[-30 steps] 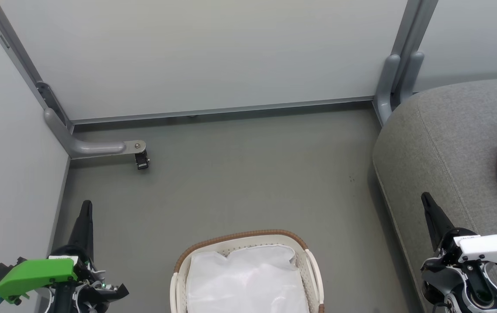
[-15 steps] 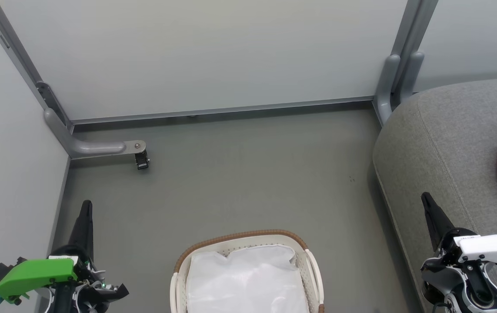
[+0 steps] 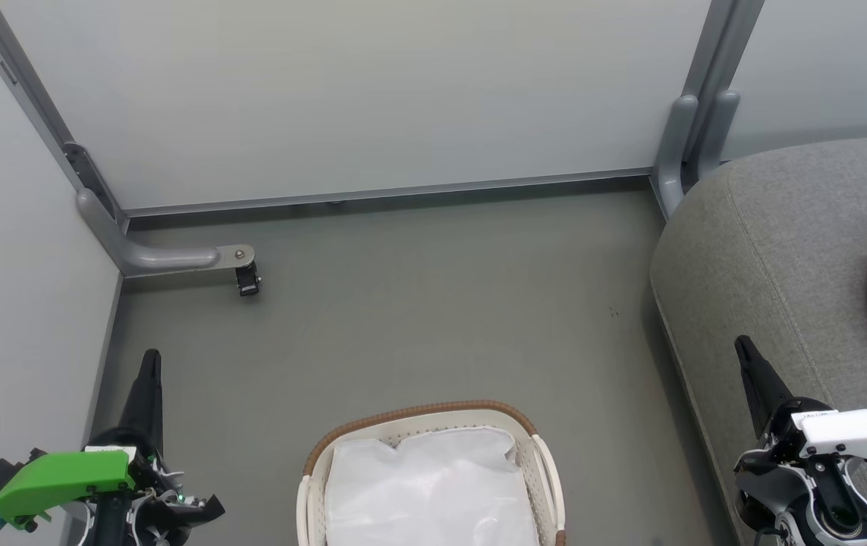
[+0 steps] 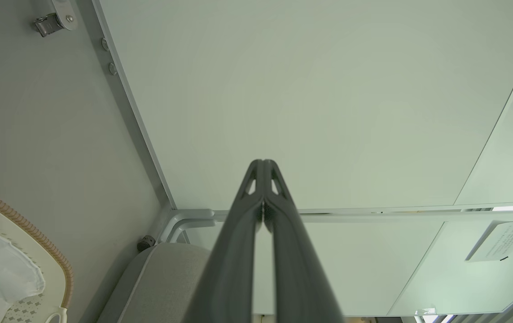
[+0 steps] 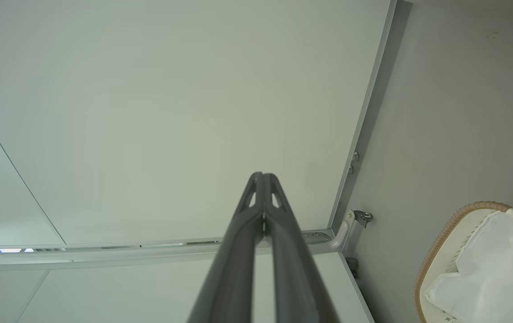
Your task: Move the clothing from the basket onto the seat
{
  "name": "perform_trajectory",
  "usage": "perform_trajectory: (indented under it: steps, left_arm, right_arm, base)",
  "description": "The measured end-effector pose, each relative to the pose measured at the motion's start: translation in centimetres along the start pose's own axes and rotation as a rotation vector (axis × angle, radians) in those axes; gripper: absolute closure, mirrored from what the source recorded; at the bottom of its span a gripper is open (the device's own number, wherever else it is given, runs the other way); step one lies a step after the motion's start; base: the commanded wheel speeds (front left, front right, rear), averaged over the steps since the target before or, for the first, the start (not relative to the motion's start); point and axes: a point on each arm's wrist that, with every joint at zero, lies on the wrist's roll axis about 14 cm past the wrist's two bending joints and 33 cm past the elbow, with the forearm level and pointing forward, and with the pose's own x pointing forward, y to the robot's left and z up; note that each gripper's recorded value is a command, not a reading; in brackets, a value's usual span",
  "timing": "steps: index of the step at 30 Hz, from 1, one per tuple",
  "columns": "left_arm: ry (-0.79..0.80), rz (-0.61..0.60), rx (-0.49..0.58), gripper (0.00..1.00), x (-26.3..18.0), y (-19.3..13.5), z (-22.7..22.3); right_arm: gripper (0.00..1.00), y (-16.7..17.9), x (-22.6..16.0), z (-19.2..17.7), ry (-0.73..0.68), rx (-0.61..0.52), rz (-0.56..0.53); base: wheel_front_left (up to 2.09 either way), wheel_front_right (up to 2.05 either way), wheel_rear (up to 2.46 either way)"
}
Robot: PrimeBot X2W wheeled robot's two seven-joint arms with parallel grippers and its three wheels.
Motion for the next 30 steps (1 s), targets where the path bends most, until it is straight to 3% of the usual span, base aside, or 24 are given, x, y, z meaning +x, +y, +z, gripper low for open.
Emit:
perform_trajectory:
  steps: [30]
  left_arm:
    - [0.000,0.000,0.000,1.00,0.00,0.00,0.00]
  right_arm:
    - [1.00,0.00,0.00,0.00,0.000,0.000,0.000]
  base:
    - [0.00,0.00,0.00]
